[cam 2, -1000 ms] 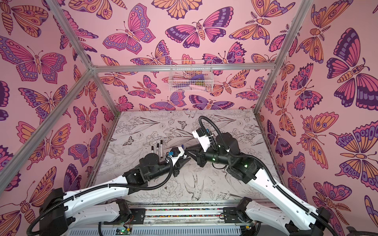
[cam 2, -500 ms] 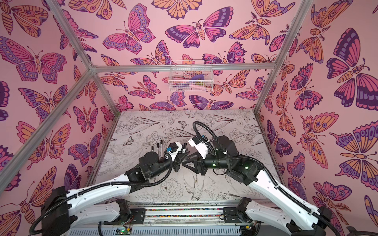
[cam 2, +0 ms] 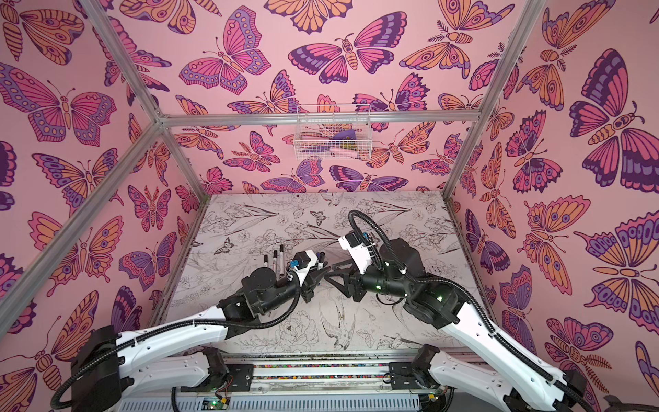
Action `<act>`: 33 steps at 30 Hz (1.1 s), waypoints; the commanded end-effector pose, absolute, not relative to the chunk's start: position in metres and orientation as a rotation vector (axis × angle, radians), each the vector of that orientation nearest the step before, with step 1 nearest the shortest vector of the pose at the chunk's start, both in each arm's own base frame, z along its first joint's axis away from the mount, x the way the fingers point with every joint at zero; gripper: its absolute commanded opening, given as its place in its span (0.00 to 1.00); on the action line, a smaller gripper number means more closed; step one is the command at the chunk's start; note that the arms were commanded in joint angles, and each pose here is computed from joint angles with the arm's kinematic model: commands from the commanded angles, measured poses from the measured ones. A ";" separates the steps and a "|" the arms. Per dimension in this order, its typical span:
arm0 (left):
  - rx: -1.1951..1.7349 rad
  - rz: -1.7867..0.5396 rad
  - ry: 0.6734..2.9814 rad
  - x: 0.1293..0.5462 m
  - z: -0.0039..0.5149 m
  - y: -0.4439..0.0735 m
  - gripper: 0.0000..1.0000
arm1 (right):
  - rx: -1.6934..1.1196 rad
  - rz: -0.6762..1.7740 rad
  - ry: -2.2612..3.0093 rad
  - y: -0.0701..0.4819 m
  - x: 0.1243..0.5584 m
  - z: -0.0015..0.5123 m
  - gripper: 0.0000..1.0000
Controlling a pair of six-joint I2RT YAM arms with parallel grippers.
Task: Insert the pens into the pen caps
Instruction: 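Press the black cap firmly onto the marker with the right gripper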
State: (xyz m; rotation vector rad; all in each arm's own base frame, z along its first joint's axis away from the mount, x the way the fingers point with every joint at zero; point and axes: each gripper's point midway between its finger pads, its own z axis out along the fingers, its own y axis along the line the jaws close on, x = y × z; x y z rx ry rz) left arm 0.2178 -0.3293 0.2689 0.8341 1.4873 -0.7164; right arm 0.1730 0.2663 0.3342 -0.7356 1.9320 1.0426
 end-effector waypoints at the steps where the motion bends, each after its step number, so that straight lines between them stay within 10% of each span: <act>1: 0.818 -0.725 1.472 0.213 0.270 -0.328 0.00 | -0.675 1.018 1.880 0.266 0.186 0.352 0.43; 33: 0.827 -0.765 1.490 0.204 0.266 -0.337 0.00 | -0.643 1.017 1.915 0.290 0.212 0.342 0.23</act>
